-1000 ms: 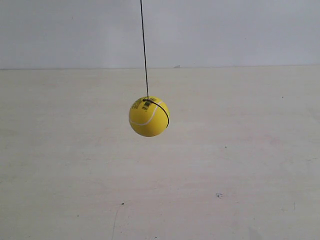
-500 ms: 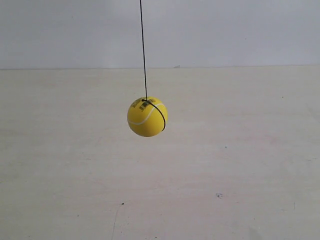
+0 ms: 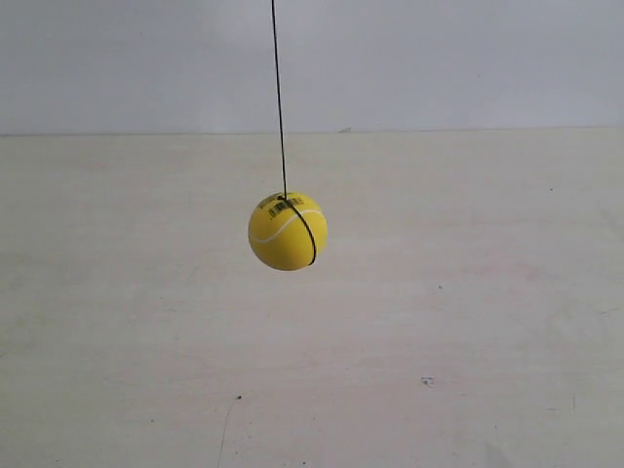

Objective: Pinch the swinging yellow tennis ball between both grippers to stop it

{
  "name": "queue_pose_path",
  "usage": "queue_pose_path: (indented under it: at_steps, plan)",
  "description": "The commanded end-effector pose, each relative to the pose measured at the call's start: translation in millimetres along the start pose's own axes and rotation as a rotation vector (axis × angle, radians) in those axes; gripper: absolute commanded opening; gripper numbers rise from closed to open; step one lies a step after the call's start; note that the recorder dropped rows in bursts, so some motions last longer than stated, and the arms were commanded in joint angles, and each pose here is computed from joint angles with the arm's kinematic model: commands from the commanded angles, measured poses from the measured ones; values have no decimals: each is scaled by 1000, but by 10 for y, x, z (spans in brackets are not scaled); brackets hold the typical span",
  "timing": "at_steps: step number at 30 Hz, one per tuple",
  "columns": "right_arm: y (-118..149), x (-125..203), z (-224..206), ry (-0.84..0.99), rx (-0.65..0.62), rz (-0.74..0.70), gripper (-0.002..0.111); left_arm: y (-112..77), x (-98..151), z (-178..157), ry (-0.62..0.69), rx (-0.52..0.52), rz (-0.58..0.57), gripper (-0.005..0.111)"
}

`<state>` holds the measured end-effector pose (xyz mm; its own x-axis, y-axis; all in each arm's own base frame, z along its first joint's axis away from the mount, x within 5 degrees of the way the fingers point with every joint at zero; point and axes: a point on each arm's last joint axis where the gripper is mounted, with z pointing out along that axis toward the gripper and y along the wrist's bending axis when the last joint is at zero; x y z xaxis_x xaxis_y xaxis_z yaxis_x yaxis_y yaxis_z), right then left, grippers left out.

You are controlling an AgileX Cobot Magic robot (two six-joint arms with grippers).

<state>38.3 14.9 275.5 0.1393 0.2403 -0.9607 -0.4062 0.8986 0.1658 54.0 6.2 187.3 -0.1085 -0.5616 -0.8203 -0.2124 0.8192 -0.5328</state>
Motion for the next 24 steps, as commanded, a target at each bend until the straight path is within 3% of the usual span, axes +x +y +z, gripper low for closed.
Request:
queue_pose_path:
  at_steps: [1, 4, 6, 8, 11, 24]
  plan:
    - [3, -4, -9, -14, -5, 1, 0, 10, 11, 3, 3, -6, 1, 5]
    - [3, -4, -9, -14, -5, 1, 0, 10, 11, 3, 3, -6, 24, 5]
    - [3, -4, -9, -14, -5, 1, 0, 10, 11, 3, 4, -6, 190, 5]
    - [-1, 6, -9, -4, -1, 1, 0, 11, 13, 3, 6, -6, 460, 5]
    - [-1, 6, -9, -4, -1, 1, 0, 12, 14, 3, 8, -6, 680, 5]
    - [-2, 8, -9, -2, 0, 1, 0, 2, 20, 3, 13, 15, 698, 5]
